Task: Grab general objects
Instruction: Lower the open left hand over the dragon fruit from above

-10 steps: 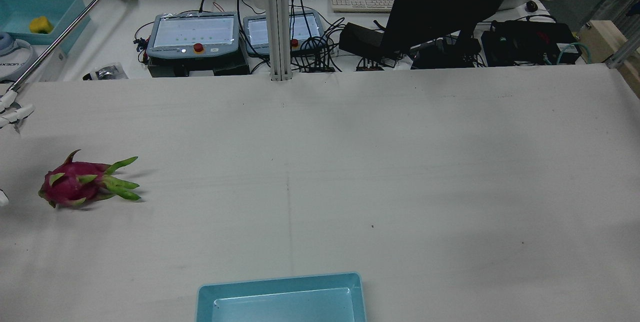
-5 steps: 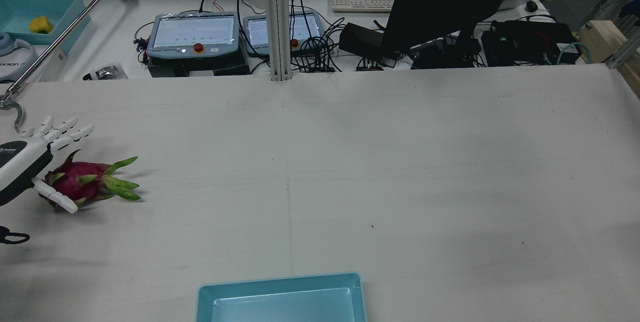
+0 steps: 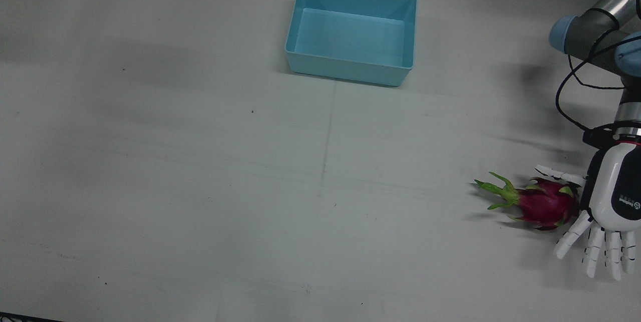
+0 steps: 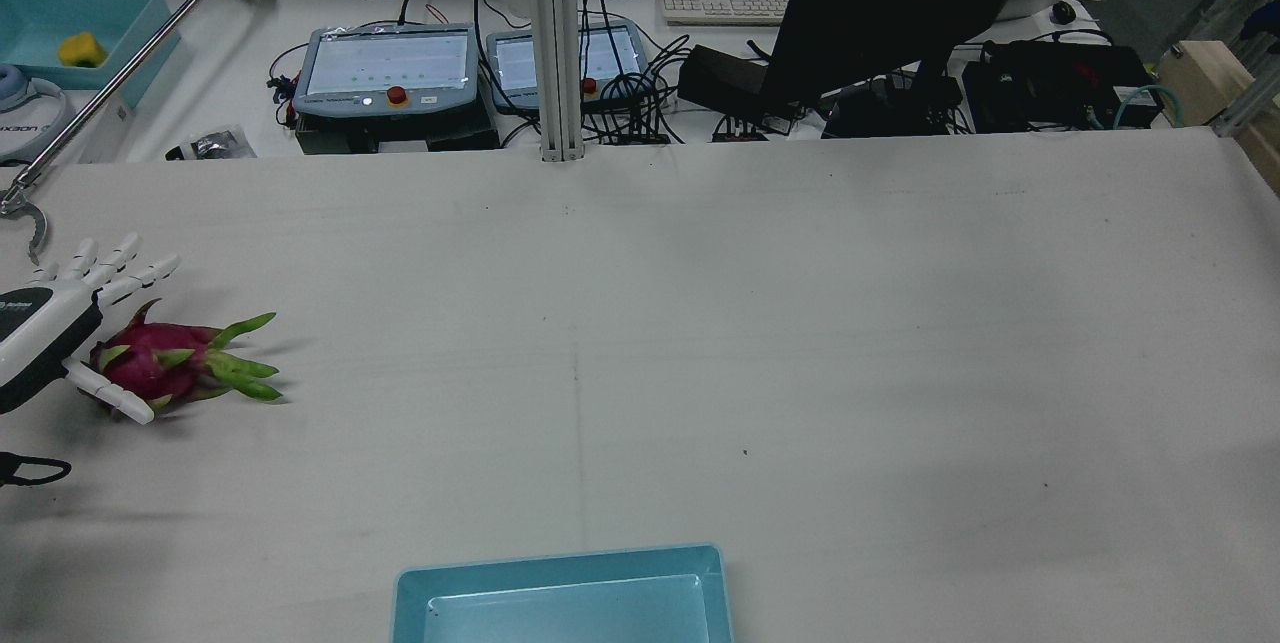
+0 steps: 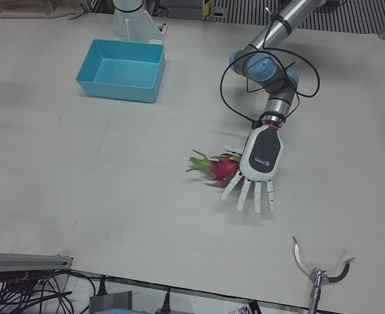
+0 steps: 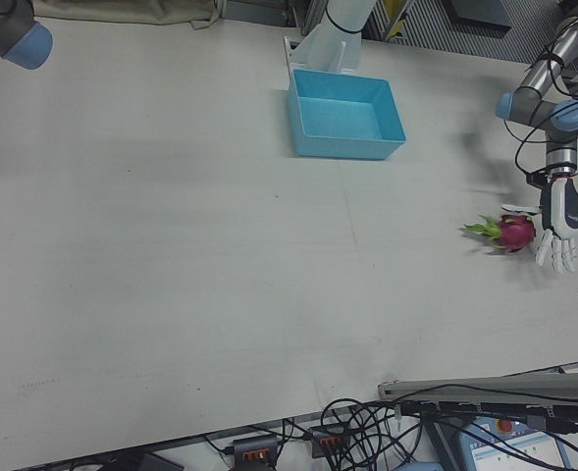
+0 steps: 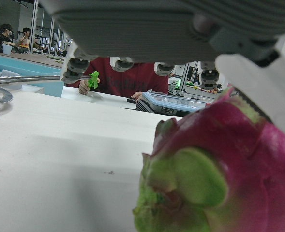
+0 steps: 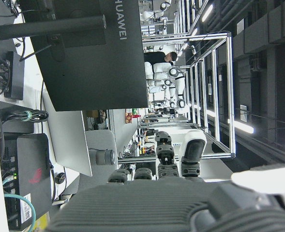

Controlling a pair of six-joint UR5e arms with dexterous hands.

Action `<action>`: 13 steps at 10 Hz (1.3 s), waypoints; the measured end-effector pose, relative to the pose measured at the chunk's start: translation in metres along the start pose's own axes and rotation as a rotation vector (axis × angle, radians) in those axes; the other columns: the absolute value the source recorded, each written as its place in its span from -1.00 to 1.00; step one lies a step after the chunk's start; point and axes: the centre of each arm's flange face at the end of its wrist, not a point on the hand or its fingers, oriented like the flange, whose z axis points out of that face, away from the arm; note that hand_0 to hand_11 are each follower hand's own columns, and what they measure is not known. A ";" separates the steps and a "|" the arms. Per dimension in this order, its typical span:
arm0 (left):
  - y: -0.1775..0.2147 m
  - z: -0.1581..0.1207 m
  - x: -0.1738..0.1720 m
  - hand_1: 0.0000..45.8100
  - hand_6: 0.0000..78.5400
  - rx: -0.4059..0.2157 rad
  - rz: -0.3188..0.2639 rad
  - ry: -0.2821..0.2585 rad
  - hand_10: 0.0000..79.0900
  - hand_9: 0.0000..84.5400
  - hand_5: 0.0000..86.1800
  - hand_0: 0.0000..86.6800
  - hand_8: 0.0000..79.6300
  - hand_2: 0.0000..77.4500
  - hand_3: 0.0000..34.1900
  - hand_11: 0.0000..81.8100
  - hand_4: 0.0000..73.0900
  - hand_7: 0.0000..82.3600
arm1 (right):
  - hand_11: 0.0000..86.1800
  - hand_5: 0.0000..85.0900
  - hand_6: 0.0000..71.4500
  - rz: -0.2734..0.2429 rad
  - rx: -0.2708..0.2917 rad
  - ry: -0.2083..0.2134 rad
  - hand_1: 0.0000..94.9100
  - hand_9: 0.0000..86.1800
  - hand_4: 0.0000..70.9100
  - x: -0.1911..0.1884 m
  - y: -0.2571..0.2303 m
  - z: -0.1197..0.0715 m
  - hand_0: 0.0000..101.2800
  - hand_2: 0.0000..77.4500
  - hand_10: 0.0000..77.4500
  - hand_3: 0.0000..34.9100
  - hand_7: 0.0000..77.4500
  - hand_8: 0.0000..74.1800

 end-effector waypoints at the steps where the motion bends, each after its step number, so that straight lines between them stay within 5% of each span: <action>1: -0.001 0.000 0.002 -1.00 -0.96 0.010 -0.001 0.004 -0.86 -0.97 -0.95 0.10 -0.97 -0.97 0.75 -0.76 -0.87 -0.95 | -0.97 0.74 -1.00 0.000 0.000 0.000 -0.87 -0.96 -1.00 0.000 0.000 0.000 -1.00 -0.96 -1.00 -1.00 -1.00 -1.00; 6: 0.002 -0.002 0.016 -1.00 -0.96 0.024 -0.060 0.001 -0.78 -0.99 -0.95 0.10 -0.97 -0.97 0.75 -0.72 -0.87 -0.95 | -0.97 0.74 -1.00 0.000 0.000 0.000 -0.87 -0.96 -1.00 0.000 0.000 0.000 -1.00 -0.96 -0.99 -1.00 -1.00 -1.00; 13: 0.033 -0.002 0.018 -1.00 -0.97 0.008 -0.058 -0.029 -0.94 -0.97 -0.95 0.14 -0.97 -0.97 0.75 -0.91 -0.87 -0.95 | -0.97 0.74 -1.00 0.000 0.000 0.000 -0.87 -0.96 -1.00 0.000 0.000 0.000 -1.00 -0.96 -1.00 -1.00 -1.00 -1.00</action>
